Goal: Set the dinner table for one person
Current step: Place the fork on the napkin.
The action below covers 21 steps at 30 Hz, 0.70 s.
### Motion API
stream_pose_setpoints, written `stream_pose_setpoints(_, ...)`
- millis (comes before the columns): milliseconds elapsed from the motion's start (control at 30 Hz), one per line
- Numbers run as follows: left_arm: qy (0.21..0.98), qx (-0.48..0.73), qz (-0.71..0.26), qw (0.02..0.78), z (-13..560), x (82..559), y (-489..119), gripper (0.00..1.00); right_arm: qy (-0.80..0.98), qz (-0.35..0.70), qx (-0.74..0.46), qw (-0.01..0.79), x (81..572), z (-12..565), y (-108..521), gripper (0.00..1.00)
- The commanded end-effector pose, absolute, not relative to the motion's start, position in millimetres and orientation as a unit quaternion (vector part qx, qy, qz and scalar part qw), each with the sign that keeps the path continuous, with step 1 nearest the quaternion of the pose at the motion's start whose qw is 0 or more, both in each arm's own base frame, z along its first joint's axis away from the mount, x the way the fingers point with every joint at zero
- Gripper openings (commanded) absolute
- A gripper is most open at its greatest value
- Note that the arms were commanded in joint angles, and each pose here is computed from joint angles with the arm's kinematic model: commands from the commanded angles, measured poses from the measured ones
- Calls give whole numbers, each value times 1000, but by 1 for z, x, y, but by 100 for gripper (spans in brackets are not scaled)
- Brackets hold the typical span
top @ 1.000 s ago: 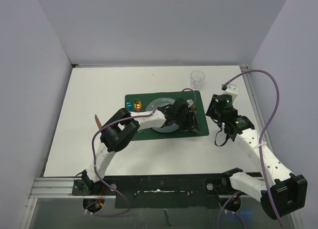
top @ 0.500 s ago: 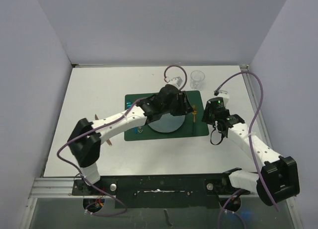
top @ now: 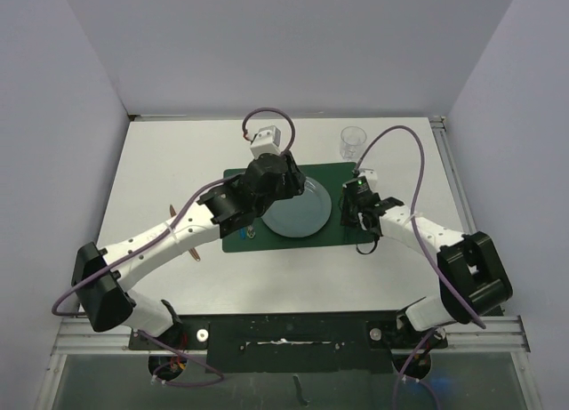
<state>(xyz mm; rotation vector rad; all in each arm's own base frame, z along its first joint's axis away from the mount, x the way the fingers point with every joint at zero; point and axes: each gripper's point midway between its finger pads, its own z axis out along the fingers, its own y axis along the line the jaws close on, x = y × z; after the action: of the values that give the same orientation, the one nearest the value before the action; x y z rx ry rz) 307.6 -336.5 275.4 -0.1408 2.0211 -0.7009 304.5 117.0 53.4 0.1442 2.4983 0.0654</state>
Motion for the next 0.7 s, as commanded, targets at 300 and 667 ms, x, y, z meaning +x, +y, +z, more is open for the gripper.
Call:
stream_pose_setpoints(300, 802, -111, -211, 548, 303, 300, -260, 39, 934, -6, 40, 354, 344, 66, 149, 31)
stream_pose_setpoints(667, 806, -114, -190, 549, 295, 300, -252, 39, 931, -54, 42, 358, 358, 70, 140, 31)
